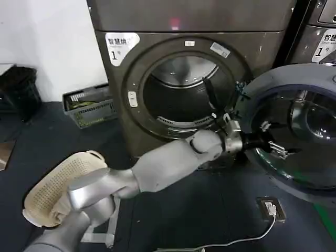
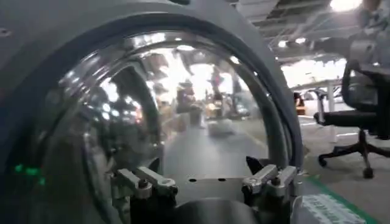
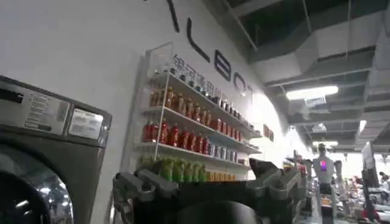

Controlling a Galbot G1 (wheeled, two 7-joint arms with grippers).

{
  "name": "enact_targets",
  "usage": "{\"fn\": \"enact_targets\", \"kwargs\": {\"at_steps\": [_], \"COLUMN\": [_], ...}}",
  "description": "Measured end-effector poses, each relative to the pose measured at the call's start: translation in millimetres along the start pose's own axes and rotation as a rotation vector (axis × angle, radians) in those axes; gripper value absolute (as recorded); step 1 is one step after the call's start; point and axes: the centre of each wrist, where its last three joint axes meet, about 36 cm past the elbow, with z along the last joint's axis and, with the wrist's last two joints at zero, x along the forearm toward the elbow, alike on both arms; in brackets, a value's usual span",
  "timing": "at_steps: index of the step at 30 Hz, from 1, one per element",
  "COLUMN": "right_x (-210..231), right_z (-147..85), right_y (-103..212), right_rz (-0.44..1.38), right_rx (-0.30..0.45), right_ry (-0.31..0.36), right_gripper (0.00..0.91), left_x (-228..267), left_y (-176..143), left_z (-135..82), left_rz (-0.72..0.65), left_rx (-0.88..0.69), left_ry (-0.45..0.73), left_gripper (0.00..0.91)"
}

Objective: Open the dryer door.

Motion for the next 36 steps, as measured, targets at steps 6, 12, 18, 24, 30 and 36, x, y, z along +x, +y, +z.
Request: {"fn": "enact_targets", "kwargs": {"at_steps": [6, 12, 18, 24, 30, 36], "right_x": [-4.5, -5.4, -5.7, -3.9, -2.4, -2.0], "right_z": [-4.7, -4.2, -1.4, -0.8, -2.1, -2.2], "right_y": [-0.1, 0.3, -1.1, -3.9, -6.3, -4.1], "right_rz": [-0.001, -0.003, -0.001, 0.003, 0.003, -0.004], "right_rx": [0.003, 0.002, 0.000, 0.002, 0.007, 0.009], "right_ry": [-0.011, -0.012, -0.009, -0.008, -0.009, -0.010], "right_gripper": [0.907, 0.907, 0.907, 0.907, 0.907, 0.907], "left_x": [8.2, 11.8, 12.0, 14.5, 16.8, 12.9], "left_y": [14.8, 20.1, 20.2, 23.6, 25.3, 18.3], "left_z": [7.0, 11.5, 12.8, 16.0, 20.7, 17.2], "left_rz": [-0.048, -0.075, -0.089, -0.110, -0.120, -0.094], "left_rx": [-0.008, -0.019, -0.030, -0.037, -0.034, -0.023], "left_ry": [0.018, 0.033, 0.041, 0.048, 0.051, 0.026], "left_gripper": [0.907, 0.907, 0.907, 0.907, 0.907, 0.907]}}
